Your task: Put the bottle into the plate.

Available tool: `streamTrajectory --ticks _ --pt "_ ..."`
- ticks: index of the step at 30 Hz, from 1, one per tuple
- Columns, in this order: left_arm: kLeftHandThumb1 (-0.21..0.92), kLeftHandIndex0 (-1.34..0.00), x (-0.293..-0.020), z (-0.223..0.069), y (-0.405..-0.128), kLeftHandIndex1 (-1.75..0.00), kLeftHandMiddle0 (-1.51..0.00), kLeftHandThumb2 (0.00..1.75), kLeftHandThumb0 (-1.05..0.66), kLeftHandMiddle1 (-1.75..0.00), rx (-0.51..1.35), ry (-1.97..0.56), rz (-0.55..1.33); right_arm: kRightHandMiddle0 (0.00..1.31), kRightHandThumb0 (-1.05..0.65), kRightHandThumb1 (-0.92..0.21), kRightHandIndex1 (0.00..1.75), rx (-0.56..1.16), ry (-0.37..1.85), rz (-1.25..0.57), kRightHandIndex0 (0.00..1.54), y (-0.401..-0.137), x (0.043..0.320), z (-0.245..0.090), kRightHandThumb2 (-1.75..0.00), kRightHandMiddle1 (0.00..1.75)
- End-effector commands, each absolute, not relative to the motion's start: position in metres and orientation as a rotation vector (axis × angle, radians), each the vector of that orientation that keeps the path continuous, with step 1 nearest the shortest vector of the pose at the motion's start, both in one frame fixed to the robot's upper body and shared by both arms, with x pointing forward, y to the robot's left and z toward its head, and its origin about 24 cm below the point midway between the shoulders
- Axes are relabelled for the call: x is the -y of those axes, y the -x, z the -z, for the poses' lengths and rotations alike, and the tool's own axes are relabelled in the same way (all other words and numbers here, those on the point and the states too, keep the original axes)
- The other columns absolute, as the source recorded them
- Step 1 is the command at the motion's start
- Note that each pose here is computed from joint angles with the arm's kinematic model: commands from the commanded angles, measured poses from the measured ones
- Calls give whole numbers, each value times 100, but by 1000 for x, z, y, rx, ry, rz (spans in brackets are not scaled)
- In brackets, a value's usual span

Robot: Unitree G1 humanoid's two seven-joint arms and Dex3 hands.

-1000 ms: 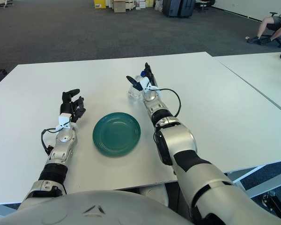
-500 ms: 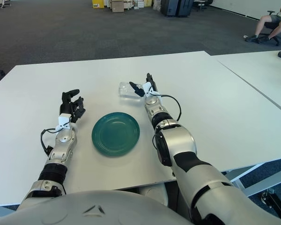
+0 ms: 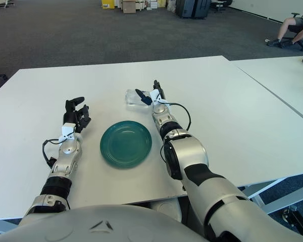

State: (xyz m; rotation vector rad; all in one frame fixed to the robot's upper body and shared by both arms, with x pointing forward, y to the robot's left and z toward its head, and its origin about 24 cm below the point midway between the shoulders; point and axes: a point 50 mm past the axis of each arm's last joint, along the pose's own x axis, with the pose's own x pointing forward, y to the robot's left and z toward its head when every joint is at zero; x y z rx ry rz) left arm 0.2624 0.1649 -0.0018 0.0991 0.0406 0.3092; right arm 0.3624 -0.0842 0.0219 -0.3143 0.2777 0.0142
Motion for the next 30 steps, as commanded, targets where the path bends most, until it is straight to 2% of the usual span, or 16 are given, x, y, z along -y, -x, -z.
streamTrajectory --ticks 1,21,30 --pt "92 -14 -167 -1 -264 -110 -45 74 -63 -56 -22 -100 -310 0 -105 -92 0 -289 306 -6 0 -362 88 -20 -33 0" --pt "92 -13 -165 1 -266 -110 -44 77 -65 -55 -28 -113 -292 0 -105 -92 0 -285 365 -15 0 -364 94 -21 -36 0" --pt "92 -13 -164 2 -266 -110 -44 77 -64 -55 -29 -117 -291 0 -105 -92 0 -152 556 -88 0 -374 86 -42 -37 0"
